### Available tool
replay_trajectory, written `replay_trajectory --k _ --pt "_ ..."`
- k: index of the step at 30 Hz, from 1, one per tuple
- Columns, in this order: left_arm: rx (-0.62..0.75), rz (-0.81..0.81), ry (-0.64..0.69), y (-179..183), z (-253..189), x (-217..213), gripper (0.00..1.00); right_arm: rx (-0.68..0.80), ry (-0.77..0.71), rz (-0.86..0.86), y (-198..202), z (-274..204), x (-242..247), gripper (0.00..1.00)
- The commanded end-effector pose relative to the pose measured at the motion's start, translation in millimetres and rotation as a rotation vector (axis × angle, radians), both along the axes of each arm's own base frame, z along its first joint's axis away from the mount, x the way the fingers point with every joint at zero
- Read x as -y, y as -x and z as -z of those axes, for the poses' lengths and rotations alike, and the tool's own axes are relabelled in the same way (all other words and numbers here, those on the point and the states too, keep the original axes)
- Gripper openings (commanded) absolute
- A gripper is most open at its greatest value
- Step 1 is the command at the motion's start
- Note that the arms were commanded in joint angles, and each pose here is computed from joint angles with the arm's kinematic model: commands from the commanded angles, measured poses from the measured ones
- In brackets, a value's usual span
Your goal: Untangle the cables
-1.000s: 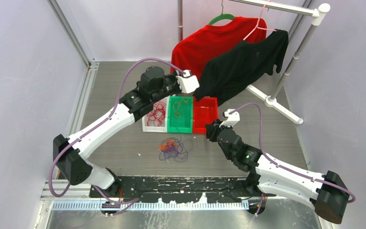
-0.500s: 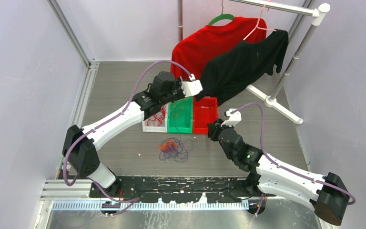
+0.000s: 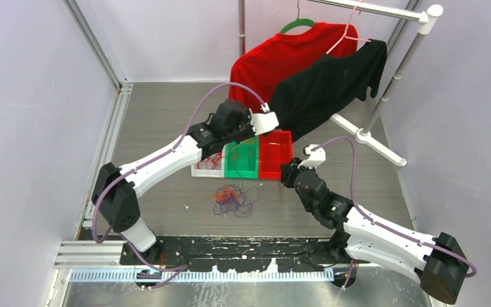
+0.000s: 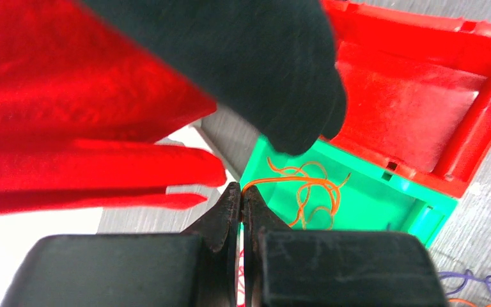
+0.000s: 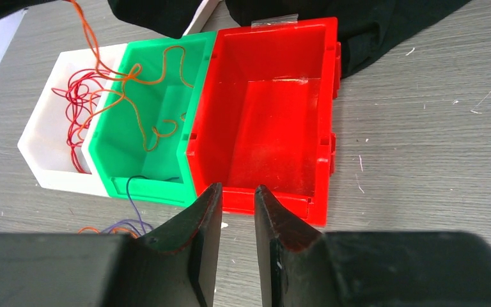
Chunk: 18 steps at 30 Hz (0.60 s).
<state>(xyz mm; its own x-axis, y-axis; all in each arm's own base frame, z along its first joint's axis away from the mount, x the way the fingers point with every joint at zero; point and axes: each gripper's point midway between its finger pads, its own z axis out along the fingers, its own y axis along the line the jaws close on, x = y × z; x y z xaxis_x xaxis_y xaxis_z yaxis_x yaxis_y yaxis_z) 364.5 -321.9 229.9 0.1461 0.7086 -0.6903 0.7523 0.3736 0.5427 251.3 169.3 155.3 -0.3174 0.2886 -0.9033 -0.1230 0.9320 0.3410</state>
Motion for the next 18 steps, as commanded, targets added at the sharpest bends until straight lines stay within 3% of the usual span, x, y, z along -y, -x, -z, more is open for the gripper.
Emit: replay_trajectory --k 1,8,18 --pt "0.039 0.068 0.056 6 -33 33 0.00 0.010 -0.044 0.011 -3 -7 -1 0.30" --pt "0.048 0.080 0.076 5 -47 52 0.00 0.004 -0.048 0.008 -2 -6 0 0.30" --pt "-0.008 0.002 0.057 -5 -17 35 0.00 -0.001 -0.054 0.021 0 -1 7 0.29"
